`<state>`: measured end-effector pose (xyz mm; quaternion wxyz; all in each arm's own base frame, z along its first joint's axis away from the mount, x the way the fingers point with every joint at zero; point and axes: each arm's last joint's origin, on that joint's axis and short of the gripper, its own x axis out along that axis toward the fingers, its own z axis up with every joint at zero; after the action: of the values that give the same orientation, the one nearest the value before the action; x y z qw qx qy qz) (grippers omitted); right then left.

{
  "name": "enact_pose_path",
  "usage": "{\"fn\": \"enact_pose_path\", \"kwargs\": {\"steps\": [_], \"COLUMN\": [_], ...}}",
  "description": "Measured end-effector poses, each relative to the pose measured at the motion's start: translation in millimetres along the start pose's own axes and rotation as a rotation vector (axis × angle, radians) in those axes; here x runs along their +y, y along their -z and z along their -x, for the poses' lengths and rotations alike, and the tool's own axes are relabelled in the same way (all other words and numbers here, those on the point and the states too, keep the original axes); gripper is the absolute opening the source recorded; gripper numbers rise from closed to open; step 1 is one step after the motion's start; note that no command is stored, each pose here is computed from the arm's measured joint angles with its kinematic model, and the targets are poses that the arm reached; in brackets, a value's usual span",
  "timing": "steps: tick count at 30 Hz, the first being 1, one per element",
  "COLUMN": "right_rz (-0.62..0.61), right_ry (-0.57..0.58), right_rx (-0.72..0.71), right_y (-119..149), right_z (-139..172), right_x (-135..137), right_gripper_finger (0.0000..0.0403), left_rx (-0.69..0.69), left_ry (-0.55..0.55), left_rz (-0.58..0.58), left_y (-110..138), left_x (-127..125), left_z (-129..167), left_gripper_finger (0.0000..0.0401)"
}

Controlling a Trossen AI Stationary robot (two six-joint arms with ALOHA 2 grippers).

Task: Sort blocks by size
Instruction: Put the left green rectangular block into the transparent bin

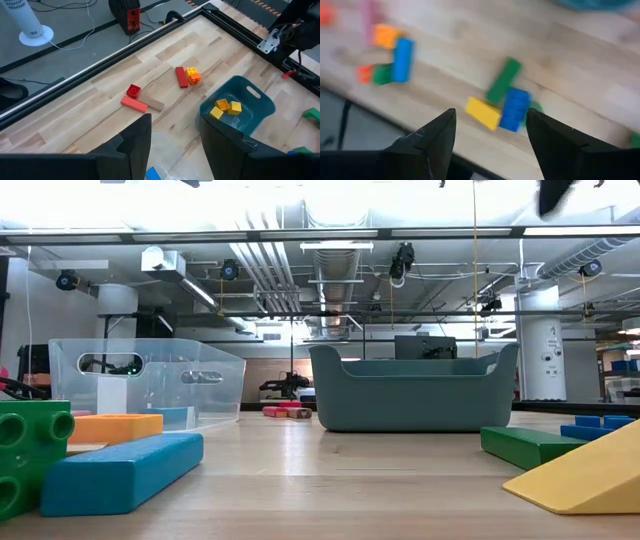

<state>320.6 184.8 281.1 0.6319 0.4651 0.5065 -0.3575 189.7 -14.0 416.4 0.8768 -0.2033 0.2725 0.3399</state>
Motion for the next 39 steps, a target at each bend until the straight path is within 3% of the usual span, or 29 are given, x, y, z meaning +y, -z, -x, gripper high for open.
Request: {"fn": "enact_pose_path", "kwargs": {"steps": [4,14,24,35,39], "right_rz": [-0.031,0.037,0.108,0.038,0.011], "right_ry": [0.050,0.212,0.239,0.258,0.193], "right_rx": [0.002,0.012,0.128,0.129,0.131], "right_y": [3,-13,-32,-30,-25], "right_z": [-20,-83,-133,-133,-141], "right_x": [4,14,23,9,7], "right_gripper_finger": [0.0258,0.0305,0.0278,0.0258,0.0260], "left_rx": [-0.002,-0.012,-0.013,-0.011,-0.011], "left_ry": [0.002,-0.003,-0.004,-0.007,-0.007], "left_rz": [0.002,-0.010,-0.010,-0.028,-0.035], "left_y": [0,-1,-1,0,0], "left_x": [0,0,0,0,0], "left_z": [0,0,0,0,0], "left_gripper_finger": [0.0153,0.0153,0.0153,0.0153,0.0153]}}
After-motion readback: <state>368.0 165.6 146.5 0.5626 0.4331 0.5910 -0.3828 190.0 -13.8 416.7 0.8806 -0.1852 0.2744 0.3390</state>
